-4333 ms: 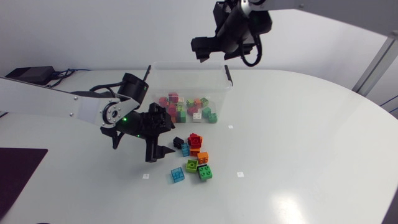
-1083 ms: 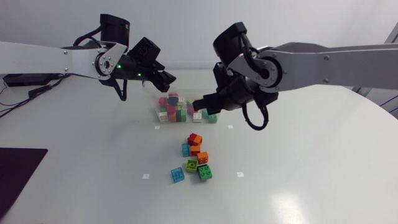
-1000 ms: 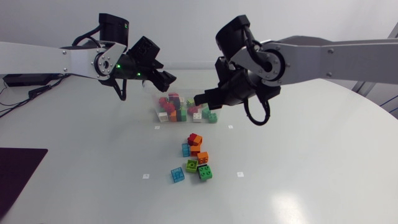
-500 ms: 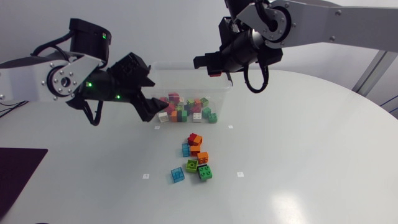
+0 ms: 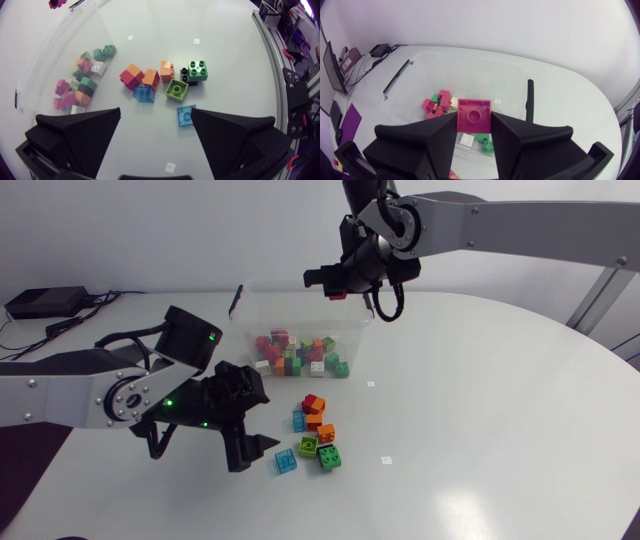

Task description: Place the duplo bricks in the container

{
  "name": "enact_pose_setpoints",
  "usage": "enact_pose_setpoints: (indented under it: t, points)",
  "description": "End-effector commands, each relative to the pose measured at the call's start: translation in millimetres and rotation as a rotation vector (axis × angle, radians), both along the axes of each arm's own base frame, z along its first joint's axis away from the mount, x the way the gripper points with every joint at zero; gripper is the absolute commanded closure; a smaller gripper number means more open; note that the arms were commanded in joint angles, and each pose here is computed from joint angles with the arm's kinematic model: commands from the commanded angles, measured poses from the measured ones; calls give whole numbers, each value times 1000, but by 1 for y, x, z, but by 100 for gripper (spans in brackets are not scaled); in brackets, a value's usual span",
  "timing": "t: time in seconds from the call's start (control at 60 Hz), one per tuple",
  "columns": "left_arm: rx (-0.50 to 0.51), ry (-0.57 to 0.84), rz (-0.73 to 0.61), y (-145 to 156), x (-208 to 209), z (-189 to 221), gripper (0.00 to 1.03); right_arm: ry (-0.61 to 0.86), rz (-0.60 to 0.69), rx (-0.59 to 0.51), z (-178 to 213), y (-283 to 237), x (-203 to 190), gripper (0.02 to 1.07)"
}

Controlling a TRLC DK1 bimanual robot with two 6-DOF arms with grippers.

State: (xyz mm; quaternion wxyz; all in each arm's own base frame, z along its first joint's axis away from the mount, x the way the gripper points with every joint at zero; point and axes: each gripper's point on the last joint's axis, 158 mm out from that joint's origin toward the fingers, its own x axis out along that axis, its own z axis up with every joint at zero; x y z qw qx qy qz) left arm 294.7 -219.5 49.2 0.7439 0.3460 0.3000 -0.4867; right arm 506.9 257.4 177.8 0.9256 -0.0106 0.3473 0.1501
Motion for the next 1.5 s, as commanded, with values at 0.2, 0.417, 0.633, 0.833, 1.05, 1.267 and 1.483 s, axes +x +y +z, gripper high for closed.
enact_pose_setpoints:
  t: [0.2,0.417,0.633,0.833,1.05,1.267,1.483]
  points:
    - [58,95,-52,-1,-32,-27,6,5,-3,-15,-17,5,24,19]
    - [102,180,-46,-9,-42,-42,6,-28,-5,-4,13,-5,9,6]
    - [163,232,-3,-15,-38,-54,6,-38,9,-6,37,-23,-34,6]
    - [190,268,36,-20,-30,-61,7,-8,19,-21,29,-44,-79,6]
    - [226,297,40,-26,-34,-77,18,63,55,-63,2,-59,-134,7]
    - [256,328,36,-25,-41,-90,72,133,108,-80,-18,-59,-185,10]
    - [266,337,62,-10,-44,-93,80,249,183,-100,-57,-50,-222,13]
